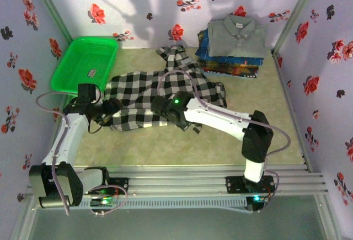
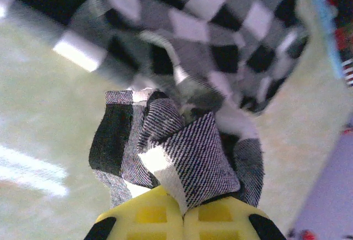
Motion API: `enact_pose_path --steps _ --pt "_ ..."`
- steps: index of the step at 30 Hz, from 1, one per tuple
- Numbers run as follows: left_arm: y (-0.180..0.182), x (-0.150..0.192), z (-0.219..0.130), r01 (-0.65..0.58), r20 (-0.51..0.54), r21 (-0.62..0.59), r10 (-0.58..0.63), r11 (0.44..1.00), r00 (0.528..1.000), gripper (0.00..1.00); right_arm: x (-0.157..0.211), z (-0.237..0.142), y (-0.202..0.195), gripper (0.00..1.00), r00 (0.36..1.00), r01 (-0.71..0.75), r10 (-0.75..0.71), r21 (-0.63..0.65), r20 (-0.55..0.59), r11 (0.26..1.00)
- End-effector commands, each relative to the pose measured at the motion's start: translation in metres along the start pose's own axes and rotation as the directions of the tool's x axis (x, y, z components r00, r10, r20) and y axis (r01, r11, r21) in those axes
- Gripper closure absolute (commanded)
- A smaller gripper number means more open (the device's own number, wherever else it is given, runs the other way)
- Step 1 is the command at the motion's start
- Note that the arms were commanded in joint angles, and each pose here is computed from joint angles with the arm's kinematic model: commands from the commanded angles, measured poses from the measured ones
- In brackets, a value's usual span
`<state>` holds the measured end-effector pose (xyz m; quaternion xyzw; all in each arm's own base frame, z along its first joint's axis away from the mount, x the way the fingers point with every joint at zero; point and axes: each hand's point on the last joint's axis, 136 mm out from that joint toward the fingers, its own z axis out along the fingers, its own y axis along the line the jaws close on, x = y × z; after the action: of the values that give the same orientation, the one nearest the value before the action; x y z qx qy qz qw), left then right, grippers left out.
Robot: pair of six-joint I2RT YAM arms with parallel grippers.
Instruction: Fold and stack the long sleeve shirts
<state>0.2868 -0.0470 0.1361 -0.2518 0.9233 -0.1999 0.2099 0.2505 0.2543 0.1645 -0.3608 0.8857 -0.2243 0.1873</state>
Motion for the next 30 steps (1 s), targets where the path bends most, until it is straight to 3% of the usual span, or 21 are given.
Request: enact_pose_path --steps 1,7,16,20,23,27,30 --pt "0.000 0.005 0.001 0.013 0.013 0.012 -0.013 1.000 1.000 0.28 -0.020 0.004 -0.044 1.00 0.992 0.119 -0.125 0.216 0.015 0.969" --pt "-0.001 0.011 0.005 0.003 0.007 0.012 -0.003 1.000 1.000 0.28 -0.072 0.017 -0.048 1.00 0.974 0.103 -0.143 0.217 0.176 0.971" --pt "-0.012 0.011 0.011 -0.023 0.002 0.022 0.023 0.999 1.000 0.27 -0.181 0.057 -0.052 1.00 0.877 0.115 -0.209 0.233 0.432 0.966" --pt "-0.017 0.015 0.018 -0.040 -0.011 0.020 0.040 0.999 0.999 0.27 -0.229 0.055 -0.069 0.86 0.841 -0.035 -0.065 0.174 0.537 0.984" --pt "-0.024 0.021 0.025 -0.059 -0.027 0.018 0.060 0.998 0.998 0.26 -0.241 0.034 -0.078 0.48 0.796 -0.141 0.105 0.014 0.595 0.990" --pt "-0.032 0.030 0.032 -0.087 -0.050 0.018 0.088 0.996 0.995 0.23 -0.208 0.008 -0.091 0.30 0.782 -0.266 0.309 -0.158 0.541 0.951" --pt "-0.036 0.038 0.039 -0.100 -0.077 0.016 0.101 0.995 0.992 0.22 -0.156 0.002 -0.087 0.28 0.782 -0.351 0.462 -0.316 0.419 0.881"
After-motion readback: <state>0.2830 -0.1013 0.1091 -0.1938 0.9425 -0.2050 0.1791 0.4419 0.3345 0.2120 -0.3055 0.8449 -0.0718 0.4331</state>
